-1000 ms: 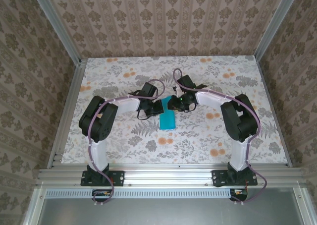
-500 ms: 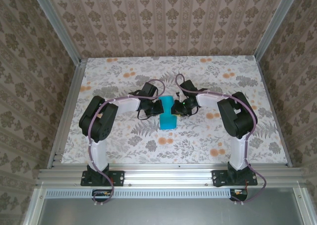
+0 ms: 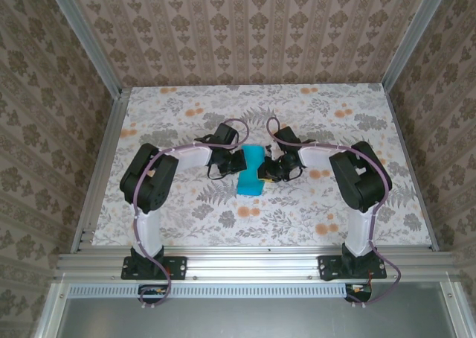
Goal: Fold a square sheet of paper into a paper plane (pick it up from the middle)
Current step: Fold the square sheet of paper in half at the center of the table.
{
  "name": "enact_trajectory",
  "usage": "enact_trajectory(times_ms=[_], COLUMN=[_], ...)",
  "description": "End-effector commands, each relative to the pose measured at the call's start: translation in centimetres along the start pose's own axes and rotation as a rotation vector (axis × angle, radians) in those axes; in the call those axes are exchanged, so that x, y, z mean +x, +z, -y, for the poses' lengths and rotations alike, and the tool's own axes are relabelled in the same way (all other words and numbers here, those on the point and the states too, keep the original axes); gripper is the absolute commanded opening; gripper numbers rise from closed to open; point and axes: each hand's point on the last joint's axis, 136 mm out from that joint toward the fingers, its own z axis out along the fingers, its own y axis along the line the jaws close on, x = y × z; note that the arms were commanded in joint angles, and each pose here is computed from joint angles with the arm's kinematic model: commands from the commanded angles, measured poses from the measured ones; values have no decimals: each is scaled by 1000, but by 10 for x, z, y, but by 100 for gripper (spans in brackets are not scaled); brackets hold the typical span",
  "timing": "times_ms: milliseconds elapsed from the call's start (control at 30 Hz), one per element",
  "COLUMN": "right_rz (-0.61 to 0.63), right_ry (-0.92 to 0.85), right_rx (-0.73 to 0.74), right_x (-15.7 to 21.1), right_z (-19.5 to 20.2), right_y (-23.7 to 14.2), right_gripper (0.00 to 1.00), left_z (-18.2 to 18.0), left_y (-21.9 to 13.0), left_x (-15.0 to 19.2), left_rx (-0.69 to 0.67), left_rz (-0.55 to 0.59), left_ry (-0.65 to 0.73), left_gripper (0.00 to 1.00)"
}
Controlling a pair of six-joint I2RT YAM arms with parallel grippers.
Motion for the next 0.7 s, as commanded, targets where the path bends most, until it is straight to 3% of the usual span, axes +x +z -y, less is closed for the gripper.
enact_trajectory(times_ms=[0,233,500,667], right_rz=[-33,-24,-56,-27], right_ry=[32,-27,33,9], right_rx=[33,-59,13,-35], right_x=[13,23,48,49], right_z=[10,-27,7,-11], right_y=[1,-9,10,-8], right_gripper=[18,18,16,16], left_z=[-49,-50,-50,-51], left_y=[21,22,23,23], left_x=[33,34,35,35], left_rx=[-179,-185,-187,-190], left_rz=[-106,-104,-104,-104], left_ry=[-36,-42,-41,-41], left_gripper=[7,7,7,7])
